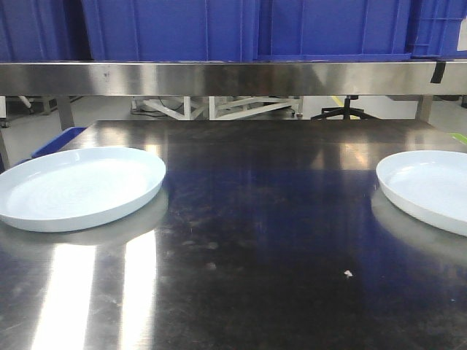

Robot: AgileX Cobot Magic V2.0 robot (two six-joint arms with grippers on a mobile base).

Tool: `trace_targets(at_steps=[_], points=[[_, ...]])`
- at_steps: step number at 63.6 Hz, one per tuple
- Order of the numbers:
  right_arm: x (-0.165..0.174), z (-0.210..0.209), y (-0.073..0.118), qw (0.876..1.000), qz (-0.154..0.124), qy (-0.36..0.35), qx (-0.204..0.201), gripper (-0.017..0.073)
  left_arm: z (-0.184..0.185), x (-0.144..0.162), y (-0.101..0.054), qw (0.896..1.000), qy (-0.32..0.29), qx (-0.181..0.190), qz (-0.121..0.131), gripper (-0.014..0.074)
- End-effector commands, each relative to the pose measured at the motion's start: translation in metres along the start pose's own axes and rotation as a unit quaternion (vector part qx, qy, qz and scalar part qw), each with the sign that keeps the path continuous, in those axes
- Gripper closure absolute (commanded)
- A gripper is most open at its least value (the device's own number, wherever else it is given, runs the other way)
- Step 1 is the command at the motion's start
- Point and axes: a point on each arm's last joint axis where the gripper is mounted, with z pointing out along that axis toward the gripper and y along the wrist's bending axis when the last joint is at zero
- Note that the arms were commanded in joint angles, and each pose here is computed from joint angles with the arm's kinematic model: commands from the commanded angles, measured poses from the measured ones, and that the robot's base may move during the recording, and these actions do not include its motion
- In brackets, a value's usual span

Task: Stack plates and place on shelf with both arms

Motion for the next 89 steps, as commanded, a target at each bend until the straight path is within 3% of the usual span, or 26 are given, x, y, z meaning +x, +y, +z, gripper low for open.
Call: trace_targets(at_steps=[1,89], points=[[-0.0093,-0.0019,0.0016,0.999,-0.004,-0.054,-0.008,0.0539,-0.0019,-0.0076,-0.0007,0.999,-0.049,0.004,-0.003,0.0508],[-0.0093,-0.0019,0.0016,0.999,-0.004,-0.054,-0.008,0.0539,-0.0019,-0.0076,-0.0007,0.999,-0.049,0.004,-0.009,0.0508]])
